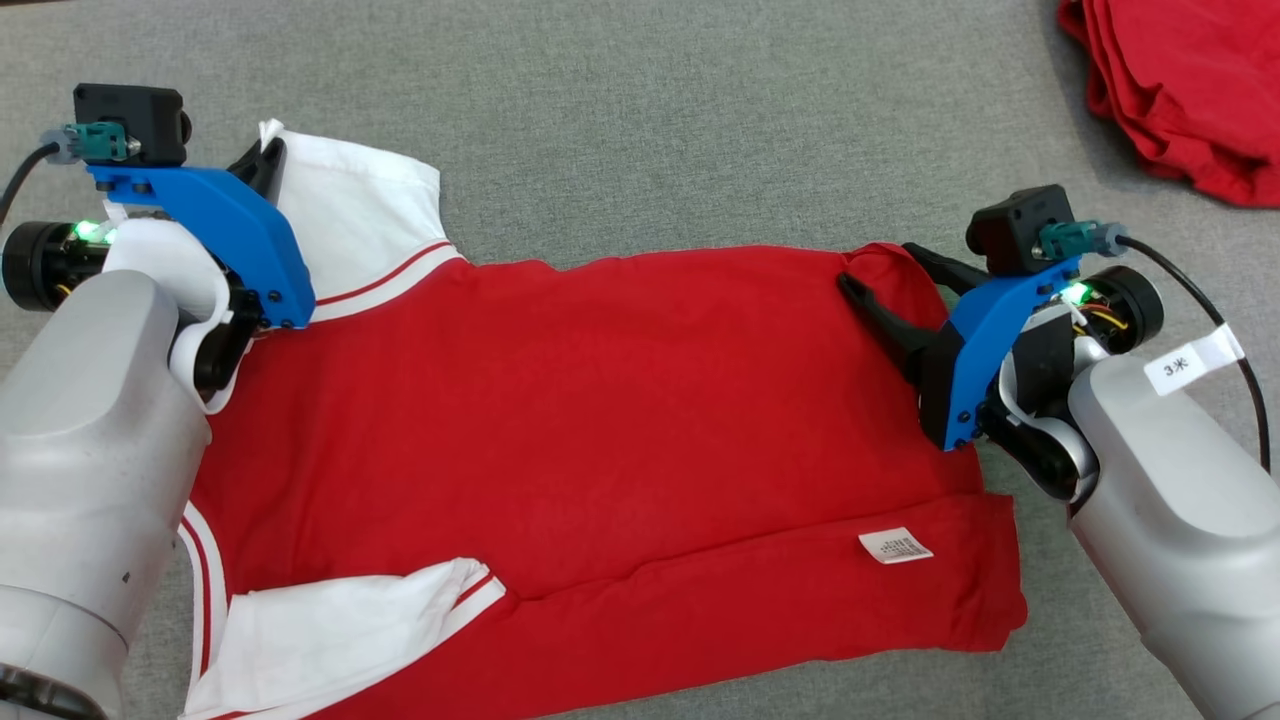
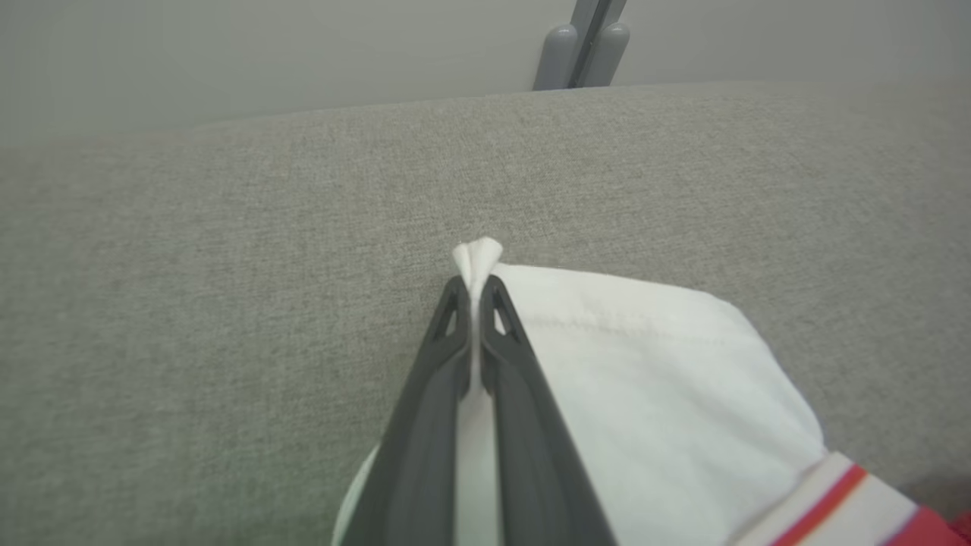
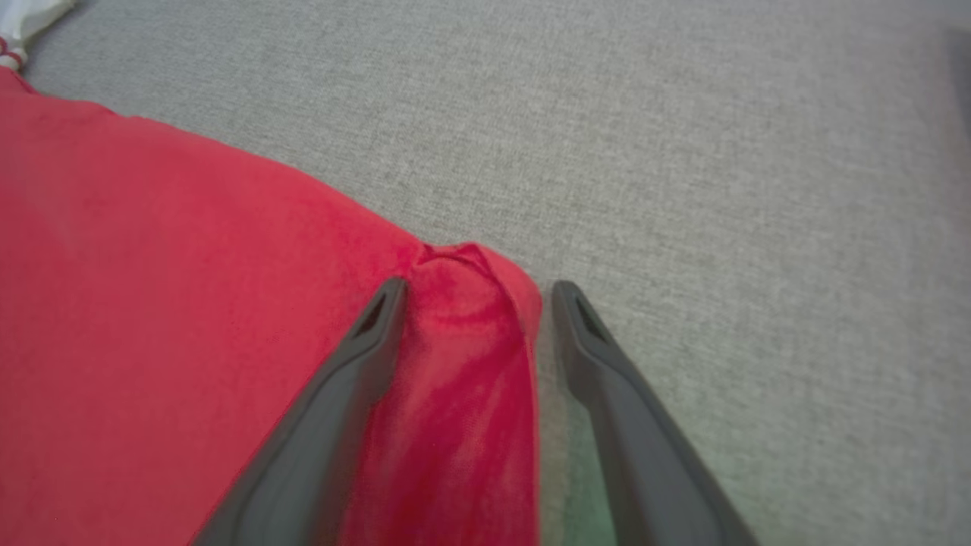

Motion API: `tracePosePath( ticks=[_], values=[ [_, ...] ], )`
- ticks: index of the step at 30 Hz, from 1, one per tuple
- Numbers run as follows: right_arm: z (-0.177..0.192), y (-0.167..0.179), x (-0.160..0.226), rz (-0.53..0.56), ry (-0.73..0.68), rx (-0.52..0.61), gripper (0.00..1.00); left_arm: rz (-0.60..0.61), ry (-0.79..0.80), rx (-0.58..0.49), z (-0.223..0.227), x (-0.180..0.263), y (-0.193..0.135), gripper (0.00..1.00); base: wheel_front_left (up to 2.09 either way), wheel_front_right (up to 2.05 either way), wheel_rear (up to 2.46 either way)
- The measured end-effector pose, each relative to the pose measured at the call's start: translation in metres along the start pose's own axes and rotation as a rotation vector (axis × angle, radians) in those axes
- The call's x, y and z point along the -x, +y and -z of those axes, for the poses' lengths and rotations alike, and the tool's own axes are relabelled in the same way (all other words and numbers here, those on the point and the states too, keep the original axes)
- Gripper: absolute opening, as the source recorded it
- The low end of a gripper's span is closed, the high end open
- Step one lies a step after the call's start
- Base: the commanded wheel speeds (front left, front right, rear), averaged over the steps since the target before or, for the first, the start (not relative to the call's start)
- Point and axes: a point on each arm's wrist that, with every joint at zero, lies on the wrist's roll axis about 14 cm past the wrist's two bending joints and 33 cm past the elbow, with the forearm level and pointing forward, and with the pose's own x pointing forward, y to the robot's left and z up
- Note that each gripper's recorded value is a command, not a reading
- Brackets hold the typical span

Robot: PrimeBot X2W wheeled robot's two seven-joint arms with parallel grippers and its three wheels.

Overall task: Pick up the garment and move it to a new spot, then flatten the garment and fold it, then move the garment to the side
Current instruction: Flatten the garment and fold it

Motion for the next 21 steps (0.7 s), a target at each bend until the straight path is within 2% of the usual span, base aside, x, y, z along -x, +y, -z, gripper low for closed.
tracePosePath(
  ticks=[5, 6, 7, 8, 13, 21],
  values=[
    [0.004, 0.002, -0.004, -0.003, 0.045, 0.003, 1.0, -0.001, -0.003, 0.002, 0.002, 0.002, 0.0, 0.0, 0.0, 0.0, 0.0],
    [0.005, 0.004, -0.005, -0.008, 0.059, 0.008, 0.91, -0.001, -0.006, 0.005, 0.001, 0.002, 0.001, 0.0, 0.0, 0.0, 0.0],
    [0.006, 0.005, -0.005, -0.012, 0.066, 0.01, 0.43, -0.002, -0.009, 0.004, 0.001, 0.002, 0.001, 0.0, 0.0, 0.0, 0.0],
    [0.005, 0.008, -0.006, -0.02, 0.067, -0.008, 0.0, -0.002, -0.014, 0.008, 0.0, 0.003, 0.001, 0.0, 0.0, 0.0, 0.0],
    [-0.002, 0.01, -0.007, -0.025, 0.033, -0.021, 0.0, -0.005, -0.058, 0.019, -0.009, 0.006, 0.002, 0.0, 0.0, 0.0, 0.0],
    [-0.033, -0.011, 0.002, 0.055, -0.145, -0.029, 0.0, 0.012, -0.211, 0.026, -0.043, 0.028, -0.005, 0.0, 0.0, 0.0, 0.0]
  ],
)
